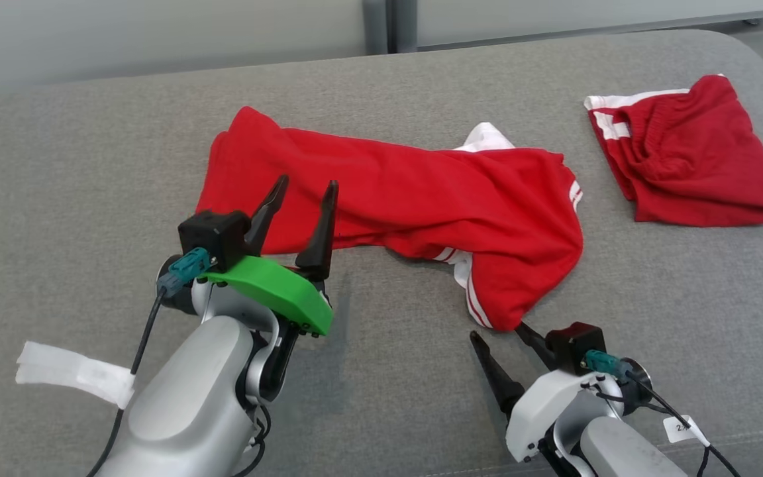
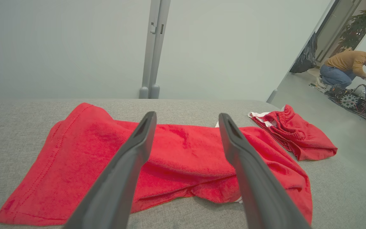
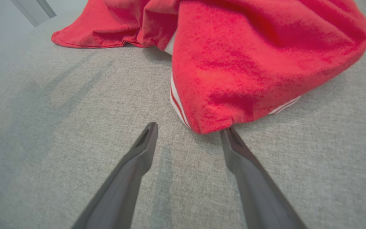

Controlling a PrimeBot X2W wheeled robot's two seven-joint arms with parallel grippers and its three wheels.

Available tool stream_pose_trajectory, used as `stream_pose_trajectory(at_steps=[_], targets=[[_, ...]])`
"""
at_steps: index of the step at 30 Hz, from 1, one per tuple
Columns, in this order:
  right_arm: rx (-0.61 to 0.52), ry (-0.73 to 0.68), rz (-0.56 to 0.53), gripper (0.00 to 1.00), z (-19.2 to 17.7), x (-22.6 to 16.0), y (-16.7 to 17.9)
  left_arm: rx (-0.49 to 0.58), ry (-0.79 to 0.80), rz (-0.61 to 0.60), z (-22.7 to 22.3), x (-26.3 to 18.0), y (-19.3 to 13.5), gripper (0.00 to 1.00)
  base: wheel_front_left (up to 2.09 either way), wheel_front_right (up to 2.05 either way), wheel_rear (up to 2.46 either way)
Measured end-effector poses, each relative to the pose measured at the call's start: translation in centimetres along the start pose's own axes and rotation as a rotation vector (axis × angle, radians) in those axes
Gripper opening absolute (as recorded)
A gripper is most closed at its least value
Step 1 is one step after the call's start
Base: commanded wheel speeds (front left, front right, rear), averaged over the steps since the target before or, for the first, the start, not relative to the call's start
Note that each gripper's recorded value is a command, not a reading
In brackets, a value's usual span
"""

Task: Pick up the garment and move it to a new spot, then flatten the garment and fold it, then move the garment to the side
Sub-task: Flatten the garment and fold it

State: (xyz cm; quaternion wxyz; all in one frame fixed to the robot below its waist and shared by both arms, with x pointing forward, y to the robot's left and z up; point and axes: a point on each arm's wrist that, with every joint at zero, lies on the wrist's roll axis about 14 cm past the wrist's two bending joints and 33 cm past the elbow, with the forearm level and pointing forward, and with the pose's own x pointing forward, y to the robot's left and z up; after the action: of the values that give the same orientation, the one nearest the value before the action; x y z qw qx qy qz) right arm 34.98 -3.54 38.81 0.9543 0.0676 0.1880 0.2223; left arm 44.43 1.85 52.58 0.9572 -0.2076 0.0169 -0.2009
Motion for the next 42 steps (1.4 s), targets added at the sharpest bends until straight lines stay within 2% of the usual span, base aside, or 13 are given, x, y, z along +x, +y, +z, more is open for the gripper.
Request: stream_pose_trajectory(at_steps=[4, 5, 6, 10, 11, 14, 16, 20, 24, 27, 31, 36, 42], targets=[[-0.009, 0.000, 0.008, 1.00, 0.2, 1.0, 0.1, -0.006, -0.039, 0.093, 1.2, -1.8, 2.8, 1.00, 0.00, 0.00, 0.00], [-0.014, 0.002, 0.011, 0.86, 0.2, 1.2, 0.2, -0.004, -0.048, 0.119, 1.5, -2.3, 3.7, 1.00, 0.00, 0.00, 0.00], [-0.020, 0.004, 0.016, 0.55, 0.2, 1.4, 0.3, 0.001, -0.056, 0.142, 1.7, -2.9, 4.5, 1.00, 0.00, 0.00, 0.00], [-0.039, -0.025, 0.043, 0.06, 1.3, 2.1, 1.0, 0.015, -0.085, 0.228, 2.7, -5.1, 7.2, 1.00, 0.00, 0.00, 0.00], [-0.043, -0.072, 0.062, 0.00, 3.0, 2.5, 1.2, 0.021, -0.111, 0.262, 3.3, -6.1, 8.1, 1.00, 0.00, 0.00, 0.00], [-0.033, -0.143, 0.120, 0.00, 5.5, 2.7, 2.3, 0.014, -0.135, 0.281, 3.9, -6.7, 8.5, 1.00, 0.00, 0.00, 0.00], [-0.028, -0.262, 0.232, 0.00, 9.3, 1.7, 5.4, 0.009, -0.164, 0.295, 4.4, -7.7, 8.4, 1.00, 0.00, 0.00, 0.00], [0.026, -0.355, 0.226, 0.00, 12.4, 0.7, 5.2, 0.013, -0.181, 0.281, 4.7, -8.0, 7.7, 1.00, 0.00, 0.00, 0.00], [0.111, -0.452, 0.129, 0.00, 15.6, -0.3, 1.2, 0.021, -0.207, 0.270, 5.4, -8.2, 7.1, 1.00, 0.00, 0.00, 0.00], [0.081, -0.402, 0.025, 0.00, 15.2, -0.5, -3.6, 0.019, -0.208, 0.269, 5.3, -8.3, 7.1, 1.00, 0.00, 0.00, 0.00], [0.071, -0.220, -0.111, 0.00, 10.8, -0.5, -9.2, 0.017, -0.200, 0.274, 4.9, -8.4, 7.1, 1.00, 0.00, 0.00, 0.00], [0.103, -0.074, -0.197, 0.00, 7.6, 0.1, -12.5, 0.015, -0.195, 0.298, 4.6, -8.5, 7.7, 1.00, 0.00, 0.00, 0.00], [0.103, -0.042, -0.280, 0.00, 8.5, 1.8, -15.7, 0.022, -0.189, 0.321, 4.3, -8.6, 8.5, 1.00, 0.00, 0.00, 0.00]])
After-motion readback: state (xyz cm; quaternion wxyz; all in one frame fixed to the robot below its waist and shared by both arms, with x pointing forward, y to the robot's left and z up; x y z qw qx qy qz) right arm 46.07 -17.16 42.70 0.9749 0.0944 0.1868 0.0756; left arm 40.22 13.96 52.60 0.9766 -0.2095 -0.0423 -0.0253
